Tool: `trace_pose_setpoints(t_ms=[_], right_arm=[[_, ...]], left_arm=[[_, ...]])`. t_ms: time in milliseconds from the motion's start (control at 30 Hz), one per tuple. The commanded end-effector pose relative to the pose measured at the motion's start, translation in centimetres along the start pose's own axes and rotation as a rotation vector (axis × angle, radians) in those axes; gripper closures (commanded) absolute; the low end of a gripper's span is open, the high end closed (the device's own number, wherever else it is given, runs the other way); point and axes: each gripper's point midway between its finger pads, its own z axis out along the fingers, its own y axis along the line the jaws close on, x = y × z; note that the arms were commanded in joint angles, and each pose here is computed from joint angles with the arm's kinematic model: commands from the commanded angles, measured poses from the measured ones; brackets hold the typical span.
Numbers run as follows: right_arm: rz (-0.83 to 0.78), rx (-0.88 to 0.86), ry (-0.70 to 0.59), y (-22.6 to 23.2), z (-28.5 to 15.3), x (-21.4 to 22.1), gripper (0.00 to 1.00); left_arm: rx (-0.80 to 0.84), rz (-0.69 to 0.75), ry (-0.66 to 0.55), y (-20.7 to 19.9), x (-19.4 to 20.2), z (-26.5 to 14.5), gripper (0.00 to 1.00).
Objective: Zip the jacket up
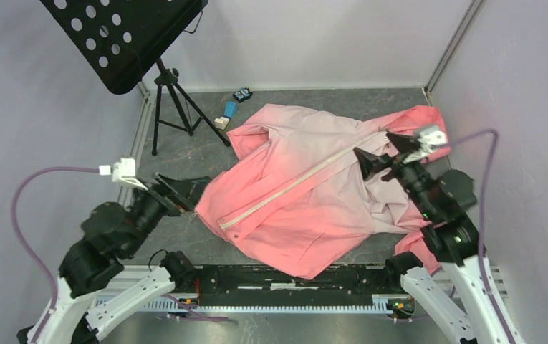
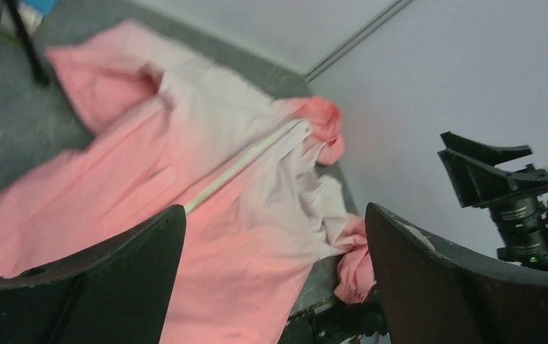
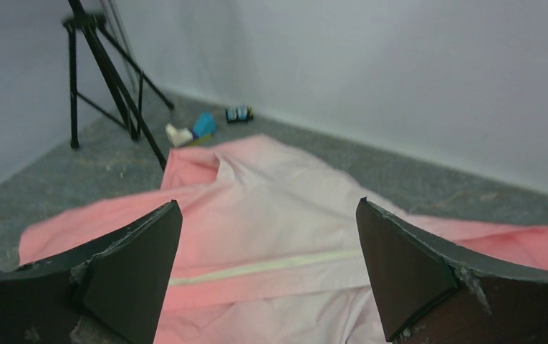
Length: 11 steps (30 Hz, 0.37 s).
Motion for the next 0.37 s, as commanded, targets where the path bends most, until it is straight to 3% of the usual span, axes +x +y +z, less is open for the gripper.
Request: trace_pose_setpoints(t_ms=[0,233,333], right_arm=[[-0.011,0.085,-0.245,-0.6,-5.1,-8.0,0.02],[-0.070,0.200,-0.408,-2.1,-10.1,-11.5,0.02],[-0.067,0.209,-0.399,-2.2,-10.3,-11.2,0.02]], left_arm=[[0.215,0.224,-0.146,-6.7,-6.9,-2.5,0.00],[0.295,0.293,-0.292,-9.9,-12.6,-6.4,0.00],[0.303,0.279,-0.346,-10.1,-13.9,-7.4,0.00]])
